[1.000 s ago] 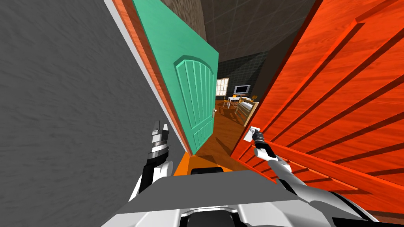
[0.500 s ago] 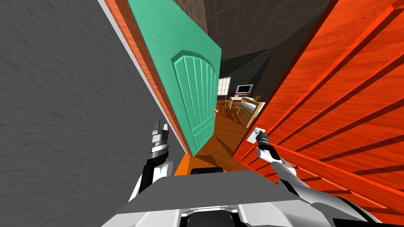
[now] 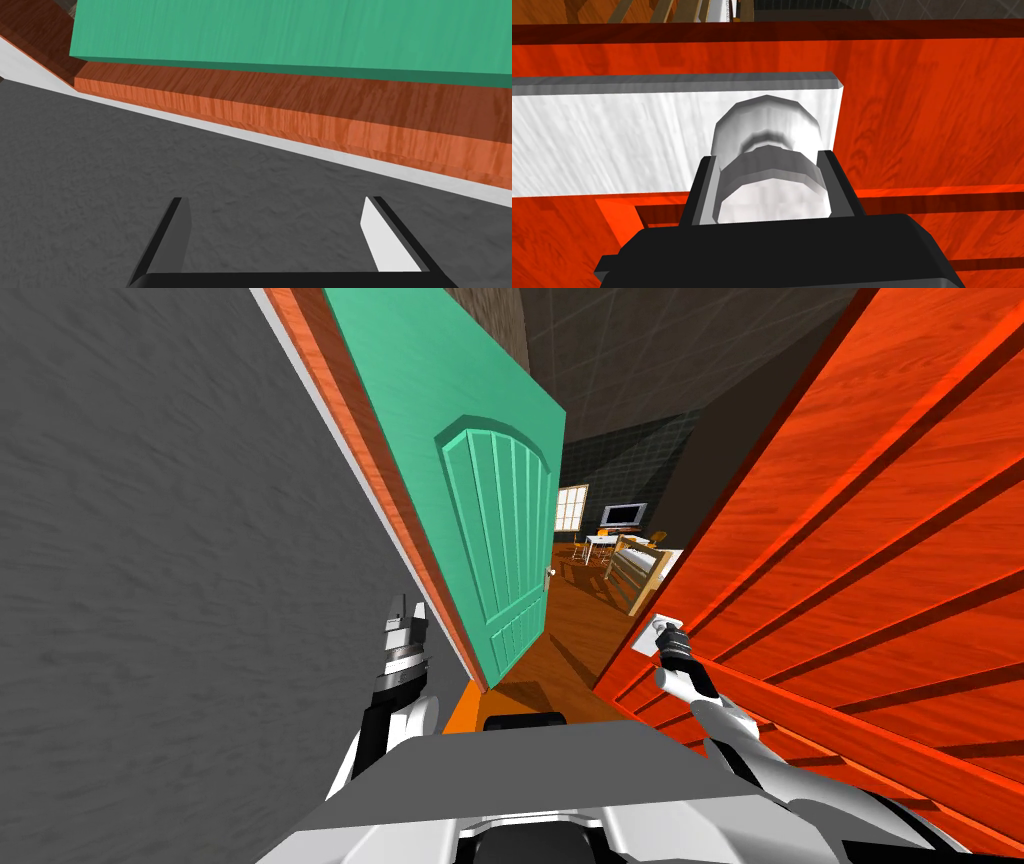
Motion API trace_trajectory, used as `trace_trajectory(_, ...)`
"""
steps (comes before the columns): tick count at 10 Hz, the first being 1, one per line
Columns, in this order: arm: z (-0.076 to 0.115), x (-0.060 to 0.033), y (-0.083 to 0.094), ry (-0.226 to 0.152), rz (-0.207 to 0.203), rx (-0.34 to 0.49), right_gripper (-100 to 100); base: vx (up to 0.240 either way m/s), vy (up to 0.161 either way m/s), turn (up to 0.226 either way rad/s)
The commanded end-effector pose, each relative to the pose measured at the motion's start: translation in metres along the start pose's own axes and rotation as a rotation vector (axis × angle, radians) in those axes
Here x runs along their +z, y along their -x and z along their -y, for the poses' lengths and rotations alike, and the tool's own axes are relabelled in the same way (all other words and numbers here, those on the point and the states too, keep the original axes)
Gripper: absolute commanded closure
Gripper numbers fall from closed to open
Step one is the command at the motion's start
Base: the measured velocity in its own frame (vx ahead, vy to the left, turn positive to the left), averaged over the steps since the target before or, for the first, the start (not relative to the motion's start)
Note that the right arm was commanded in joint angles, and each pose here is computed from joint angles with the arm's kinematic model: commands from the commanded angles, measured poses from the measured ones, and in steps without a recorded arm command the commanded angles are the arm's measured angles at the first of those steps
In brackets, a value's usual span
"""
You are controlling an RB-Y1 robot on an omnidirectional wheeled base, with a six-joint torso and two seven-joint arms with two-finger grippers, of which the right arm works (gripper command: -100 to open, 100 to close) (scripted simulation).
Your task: Push the door open
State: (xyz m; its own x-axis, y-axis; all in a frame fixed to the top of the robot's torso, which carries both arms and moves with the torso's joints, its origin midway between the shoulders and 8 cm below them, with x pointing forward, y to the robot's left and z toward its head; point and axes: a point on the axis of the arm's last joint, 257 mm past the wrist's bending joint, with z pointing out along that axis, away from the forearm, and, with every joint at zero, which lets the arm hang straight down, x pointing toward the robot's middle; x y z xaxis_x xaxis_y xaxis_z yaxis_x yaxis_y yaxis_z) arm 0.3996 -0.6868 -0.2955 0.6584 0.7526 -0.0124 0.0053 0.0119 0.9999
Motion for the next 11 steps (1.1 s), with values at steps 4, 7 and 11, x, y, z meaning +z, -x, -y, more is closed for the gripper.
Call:
trace_trajectory(4, -0.005, 0.0002, 0.05, 0.009, 0.102, 0.0, 100, 0.114, -0.021, 0.046)
trace_trajectory(7, -0.003, -0.0024, 0.066, 0.005, 0.142, 0.003, 100, 0.108, -0.015, 0.029)
trace_trajectory(11, 0.002, -0.0097, 0.098, -0.005, 0.22, 0.012, 100, 0.154, -0.024, 0.034)
